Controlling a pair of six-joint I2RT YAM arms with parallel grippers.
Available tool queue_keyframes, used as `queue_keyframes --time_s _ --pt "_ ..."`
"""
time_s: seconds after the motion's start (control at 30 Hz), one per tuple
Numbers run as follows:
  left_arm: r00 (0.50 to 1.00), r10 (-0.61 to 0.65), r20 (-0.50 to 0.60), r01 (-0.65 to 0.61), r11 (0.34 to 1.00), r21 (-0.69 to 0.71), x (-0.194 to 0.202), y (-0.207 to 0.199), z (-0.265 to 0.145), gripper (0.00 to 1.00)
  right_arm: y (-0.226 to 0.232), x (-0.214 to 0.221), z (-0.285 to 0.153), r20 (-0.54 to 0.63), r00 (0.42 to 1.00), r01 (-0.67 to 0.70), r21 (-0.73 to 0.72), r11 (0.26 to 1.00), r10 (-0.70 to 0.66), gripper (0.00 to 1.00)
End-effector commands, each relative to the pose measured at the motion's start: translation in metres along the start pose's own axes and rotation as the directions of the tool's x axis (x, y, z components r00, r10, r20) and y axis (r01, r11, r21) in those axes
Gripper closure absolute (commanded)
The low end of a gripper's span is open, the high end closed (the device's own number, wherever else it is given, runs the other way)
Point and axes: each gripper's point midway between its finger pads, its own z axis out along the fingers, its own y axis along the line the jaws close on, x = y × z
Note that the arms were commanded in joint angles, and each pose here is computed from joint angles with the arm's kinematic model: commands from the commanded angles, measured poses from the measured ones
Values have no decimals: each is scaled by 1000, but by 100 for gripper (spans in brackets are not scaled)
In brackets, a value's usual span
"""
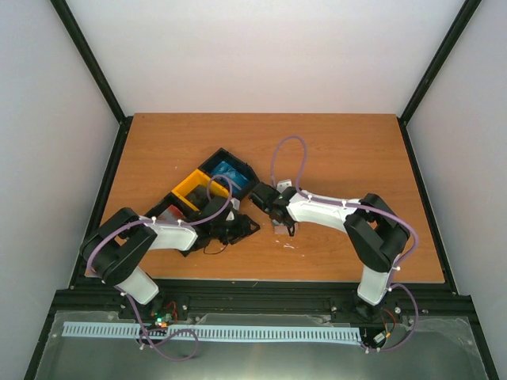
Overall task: Put the credit cards into the card holder
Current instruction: Close the card holder at the center of the board.
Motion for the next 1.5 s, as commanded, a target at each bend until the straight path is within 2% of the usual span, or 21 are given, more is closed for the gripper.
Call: queue_keyframes --time_s 0.0,0.2,0.43,0.8,1.47 --pt "1000 -1 -3 1 999 -33 -1 8 4 49 -6 -1 -2 2 1000 6 54 999 -6 86" --pt "1000 -1 -7 1 999 -33 0 9 5 49 -8 1 -2 -8 1000 19 63 998 -19 86" --pt "1000 3 -8 -3 1000 -29 0 8 4 49 -10 1 -5 -3 1000 5 62 998 -5 97" --pt "999 20 -48 -19 1000 9 3 -1 11 49 8 -5 -7 5 999 -47 -68 997 48 97" --pt "999 -1 -54 0 1000 -11 -4 1 28 49 13 2 10 -40 999 -38 -101 994 34 97"
